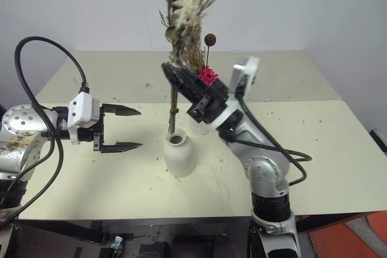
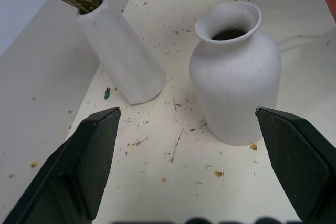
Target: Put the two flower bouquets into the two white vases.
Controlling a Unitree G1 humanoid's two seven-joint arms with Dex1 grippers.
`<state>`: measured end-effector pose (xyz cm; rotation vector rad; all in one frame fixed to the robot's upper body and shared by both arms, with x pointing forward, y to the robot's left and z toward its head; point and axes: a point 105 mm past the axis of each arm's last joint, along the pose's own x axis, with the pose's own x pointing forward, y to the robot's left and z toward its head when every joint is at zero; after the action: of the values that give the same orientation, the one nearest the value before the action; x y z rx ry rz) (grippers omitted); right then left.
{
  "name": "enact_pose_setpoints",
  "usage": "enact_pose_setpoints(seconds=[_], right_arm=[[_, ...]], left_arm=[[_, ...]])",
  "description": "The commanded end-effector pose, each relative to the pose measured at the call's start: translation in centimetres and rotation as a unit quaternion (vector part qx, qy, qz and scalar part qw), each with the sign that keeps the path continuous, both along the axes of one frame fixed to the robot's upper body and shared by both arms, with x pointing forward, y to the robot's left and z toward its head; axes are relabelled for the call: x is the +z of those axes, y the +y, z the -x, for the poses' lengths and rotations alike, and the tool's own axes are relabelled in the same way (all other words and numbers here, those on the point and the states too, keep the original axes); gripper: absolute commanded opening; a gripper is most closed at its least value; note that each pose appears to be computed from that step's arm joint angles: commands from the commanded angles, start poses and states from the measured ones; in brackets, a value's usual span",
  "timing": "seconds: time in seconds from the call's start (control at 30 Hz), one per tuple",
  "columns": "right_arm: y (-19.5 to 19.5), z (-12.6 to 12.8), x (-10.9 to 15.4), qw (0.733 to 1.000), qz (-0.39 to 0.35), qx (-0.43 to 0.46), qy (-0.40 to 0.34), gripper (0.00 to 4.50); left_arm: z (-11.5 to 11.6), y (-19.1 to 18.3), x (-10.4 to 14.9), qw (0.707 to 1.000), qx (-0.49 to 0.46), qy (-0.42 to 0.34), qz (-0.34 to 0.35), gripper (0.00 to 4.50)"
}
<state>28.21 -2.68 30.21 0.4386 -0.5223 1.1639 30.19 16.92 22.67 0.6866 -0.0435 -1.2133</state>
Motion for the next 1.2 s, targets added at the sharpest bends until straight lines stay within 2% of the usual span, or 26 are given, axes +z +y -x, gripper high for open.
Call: enact_pose_setpoints(seconds=[0.03, 0.53, 0.87, 1.2], right_arm=[[0.6, 0.4, 0.2, 1.0, -0.005, 0.007, -0.027, 0.21], [-0.8, -1.4, -1.5, 0.999, 0.009, -0.019, -0.038, 0.21], [-0.6, -0.5, -4.3, 0.998, 0.033, -0.015, -0.057, 0.21], [-0.2, -0.5, -5.2, 0.995, 0.039, -0.041, -0.084, 0.21]], left_arm=[[0.3, 0.3, 1.5, 1.0, 0.004, -0.029, -0.001, 4.5], [0.3, 0.4, 1.7, 0.999, 0.003, -0.032, -0.003, 4.5], [-0.1, 0.0, 1.8, 0.999, -0.003, -0.033, 0.0, 4.5], [-0.3, -0.1, 1.8, 0.999, -0.004, -0.038, 0.004, 4.5]])
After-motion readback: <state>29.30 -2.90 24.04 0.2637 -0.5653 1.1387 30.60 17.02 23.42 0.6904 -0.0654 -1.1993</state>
